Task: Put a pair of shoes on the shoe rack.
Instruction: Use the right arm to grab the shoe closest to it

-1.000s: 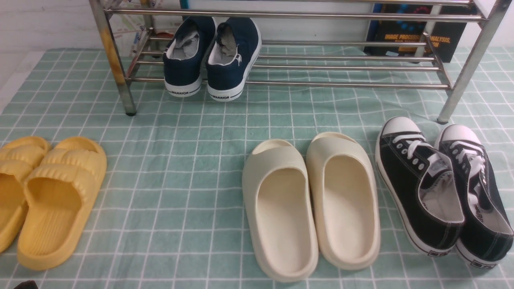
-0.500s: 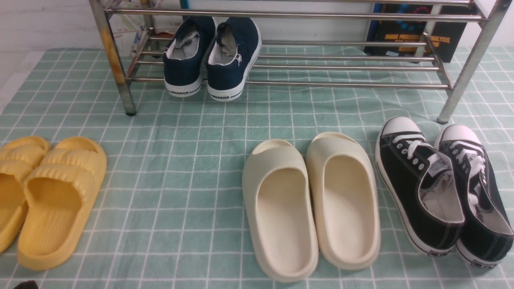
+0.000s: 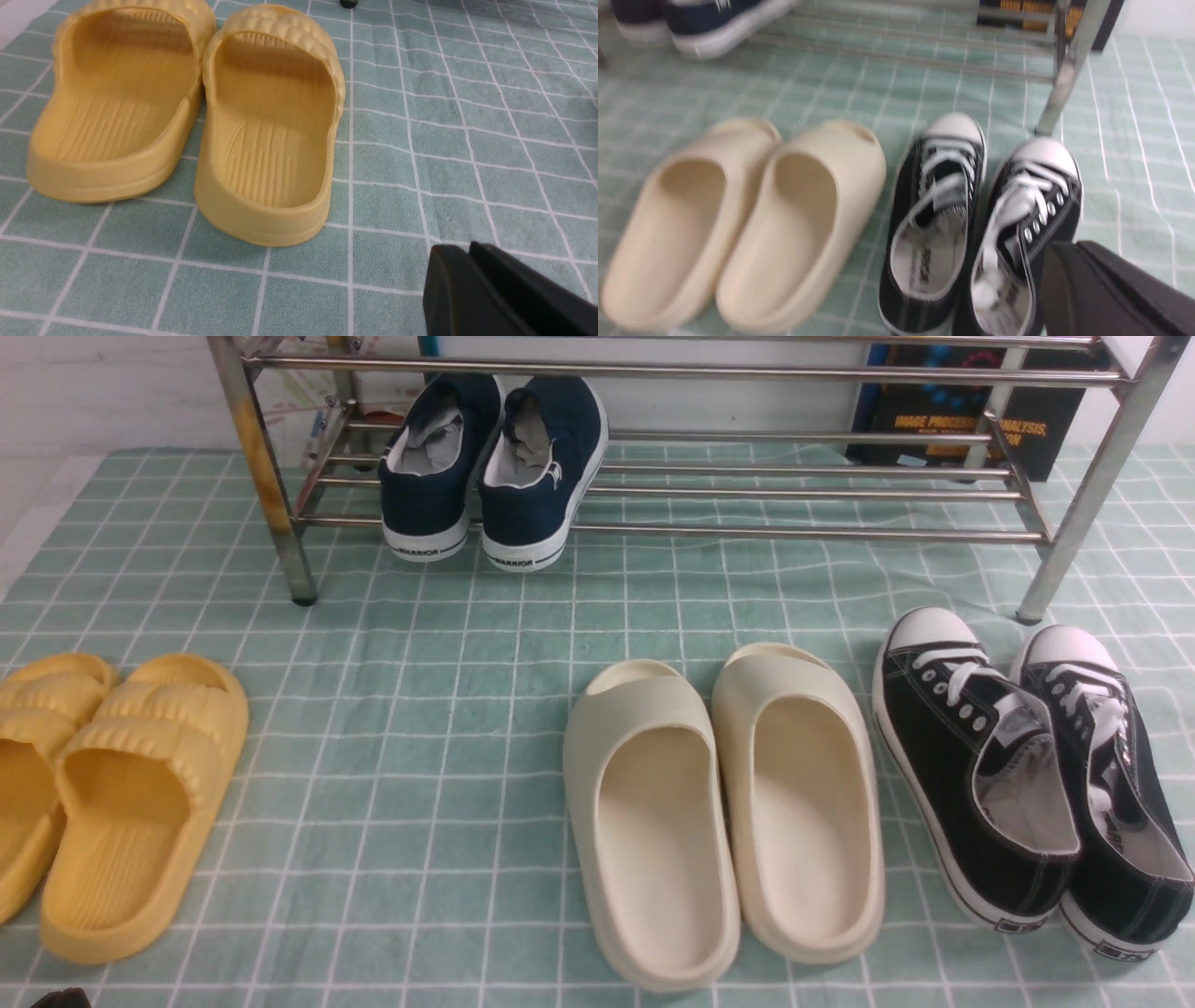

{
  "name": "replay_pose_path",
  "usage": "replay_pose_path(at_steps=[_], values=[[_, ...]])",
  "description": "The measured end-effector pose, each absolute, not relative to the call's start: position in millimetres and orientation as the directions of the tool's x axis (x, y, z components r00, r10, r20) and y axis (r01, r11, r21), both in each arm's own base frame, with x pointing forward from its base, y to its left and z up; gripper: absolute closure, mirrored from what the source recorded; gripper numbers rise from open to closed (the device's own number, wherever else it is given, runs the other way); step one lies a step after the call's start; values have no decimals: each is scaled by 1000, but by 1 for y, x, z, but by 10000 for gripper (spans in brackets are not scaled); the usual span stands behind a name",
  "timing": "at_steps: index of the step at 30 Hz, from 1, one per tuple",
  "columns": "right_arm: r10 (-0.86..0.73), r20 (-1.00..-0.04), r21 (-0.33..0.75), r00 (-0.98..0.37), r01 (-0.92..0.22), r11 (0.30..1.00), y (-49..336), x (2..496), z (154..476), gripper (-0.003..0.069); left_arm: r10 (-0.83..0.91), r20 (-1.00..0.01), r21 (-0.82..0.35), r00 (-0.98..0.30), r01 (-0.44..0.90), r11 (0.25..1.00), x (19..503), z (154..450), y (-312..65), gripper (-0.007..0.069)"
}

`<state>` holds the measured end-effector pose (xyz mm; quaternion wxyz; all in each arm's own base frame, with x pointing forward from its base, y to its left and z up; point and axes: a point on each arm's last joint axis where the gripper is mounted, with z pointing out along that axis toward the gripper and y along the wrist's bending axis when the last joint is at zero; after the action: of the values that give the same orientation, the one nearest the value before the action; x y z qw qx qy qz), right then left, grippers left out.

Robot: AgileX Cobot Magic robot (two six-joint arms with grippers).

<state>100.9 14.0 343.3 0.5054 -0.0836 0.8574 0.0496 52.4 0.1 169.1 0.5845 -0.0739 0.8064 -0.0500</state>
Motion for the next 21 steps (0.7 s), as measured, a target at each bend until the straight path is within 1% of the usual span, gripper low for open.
replay_pose_path(at_steps=[4, 5, 6, 9, 10, 11, 15, 17, 18, 19, 21], values=[[-153, -756, 4, -636, -238, 971, 17, 131, 343, 662, -178, -935, -167, -306, -61, 984, 52, 169, 0, 568], [-168, -738, 4, -653, -255, 967, 20, 136, 344, 662, -178, -935, -167, -306, -61, 984, 52, 169, 0, 568], [-204, -682, 2, -702, -281, 960, 24, 146, 342, 662, -178, -935, -167, -306, -61, 984, 52, 169, 0, 567], [-263, -561, 8, -785, -324, 946, 35, 165, 337, 662, -178, -935, -167, -306, -61, 984, 52, 169, 0, 566], [-268, -538, 9, -799, -323, 946, 36, 168, 335, 662, -178, -935, -167, -306, -61, 984, 52, 169, 0, 565], [-290, -475, 9, -831, -334, 943, 43, 180, 332, 662, -178, -935, -167, -306, -61, 984, 52, 169, 0, 565], [-305, -391, 23, -868, -341, 940, 62, 214, 322, 650, -178, -935, -167, -306, -61, 984, 52, 169, 0, 565], [-313, -370, 29, -875, -348, 937, 69, 225, 316, 631, -178, -935, -167, -306, -61, 984, 52, 169, 0, 565], [-320, -335, 35, -886, -351, 936, 75, 237, 305, 598, -178, -935, -167, -306, -61, 984, 52, 169, 0, 565], [-325, -324, 36, -888, -355, 934, 78, 241, 301, 572, -178, -935, -167, -306, -61, 984, 52, 169, 0, 565], [-336, -277, 40, -900, -360, 932, 85, 255, 282, 479, -178, -935, -167, -306, -61, 984, 52, 169, 0, 565]])
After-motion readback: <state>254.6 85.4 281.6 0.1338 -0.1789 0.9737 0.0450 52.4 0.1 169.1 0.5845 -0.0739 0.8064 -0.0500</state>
